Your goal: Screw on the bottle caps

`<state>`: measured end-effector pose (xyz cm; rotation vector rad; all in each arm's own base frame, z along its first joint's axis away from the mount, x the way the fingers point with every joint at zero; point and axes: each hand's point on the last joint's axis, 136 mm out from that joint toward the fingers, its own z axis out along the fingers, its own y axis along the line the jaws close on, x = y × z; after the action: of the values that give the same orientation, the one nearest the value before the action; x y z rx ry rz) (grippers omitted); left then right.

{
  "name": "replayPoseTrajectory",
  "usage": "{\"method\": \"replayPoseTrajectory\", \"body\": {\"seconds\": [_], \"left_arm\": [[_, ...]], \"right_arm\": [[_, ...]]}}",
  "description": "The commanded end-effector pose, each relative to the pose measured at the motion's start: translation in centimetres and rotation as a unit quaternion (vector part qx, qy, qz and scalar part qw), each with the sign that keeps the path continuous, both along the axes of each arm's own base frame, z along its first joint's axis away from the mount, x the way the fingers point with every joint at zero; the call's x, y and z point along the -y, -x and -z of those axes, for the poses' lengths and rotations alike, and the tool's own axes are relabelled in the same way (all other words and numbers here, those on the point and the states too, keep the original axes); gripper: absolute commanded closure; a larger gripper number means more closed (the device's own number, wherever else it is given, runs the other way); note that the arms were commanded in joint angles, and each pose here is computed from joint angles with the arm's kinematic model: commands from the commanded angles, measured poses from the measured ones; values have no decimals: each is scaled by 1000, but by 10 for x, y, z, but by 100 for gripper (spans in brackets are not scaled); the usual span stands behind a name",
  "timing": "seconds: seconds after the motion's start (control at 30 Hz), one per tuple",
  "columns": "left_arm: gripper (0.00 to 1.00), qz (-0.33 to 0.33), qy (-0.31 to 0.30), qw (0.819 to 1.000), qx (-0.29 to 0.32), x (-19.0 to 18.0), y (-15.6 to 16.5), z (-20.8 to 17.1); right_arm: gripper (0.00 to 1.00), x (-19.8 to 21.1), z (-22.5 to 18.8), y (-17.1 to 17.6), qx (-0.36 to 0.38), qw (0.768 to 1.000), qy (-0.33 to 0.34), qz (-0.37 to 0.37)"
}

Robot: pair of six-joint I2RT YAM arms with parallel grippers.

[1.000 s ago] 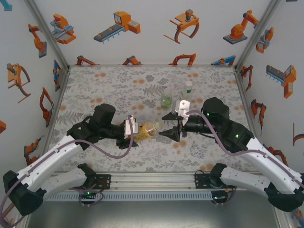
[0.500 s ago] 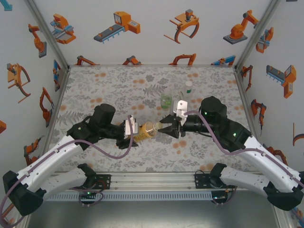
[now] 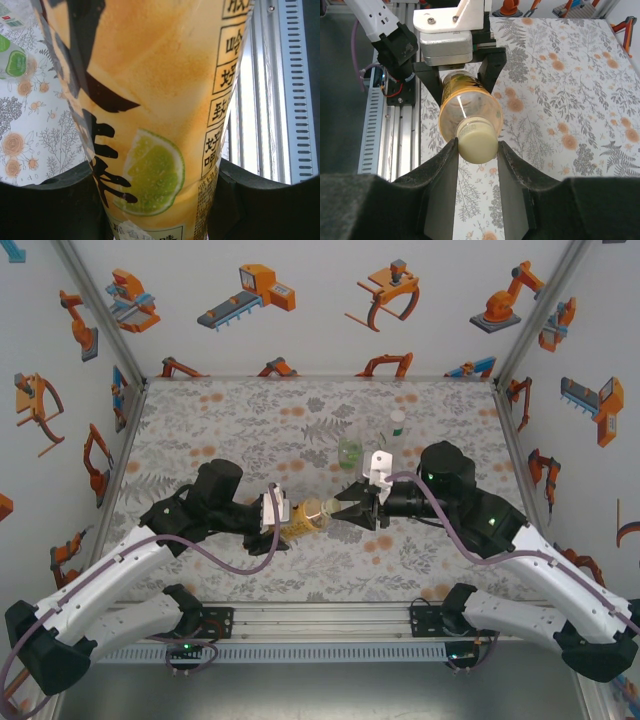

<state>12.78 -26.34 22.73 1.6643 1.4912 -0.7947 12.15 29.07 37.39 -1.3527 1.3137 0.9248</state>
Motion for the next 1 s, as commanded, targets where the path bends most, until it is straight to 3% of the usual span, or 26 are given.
{"method": "replayPoseTrajectory", "body": {"seconds": [0.0, 0.37, 0.73, 0.97], "left_arm": [[100, 18, 24, 999, 13, 3, 6, -17], [100, 9, 25, 999, 19, 1, 3, -20], [100, 21, 28, 999, 15, 2, 8, -20], [100, 43, 32, 999, 5, 2, 16, -21]], "right_arm": [[63, -2, -15, 11, 10, 999, -13, -27], [55, -6, -12, 13, 1, 999, -13, -32], [77, -2, -16, 11, 8, 1000, -10, -18], [91, 2, -15, 27, 12, 998, 19, -59]]}}
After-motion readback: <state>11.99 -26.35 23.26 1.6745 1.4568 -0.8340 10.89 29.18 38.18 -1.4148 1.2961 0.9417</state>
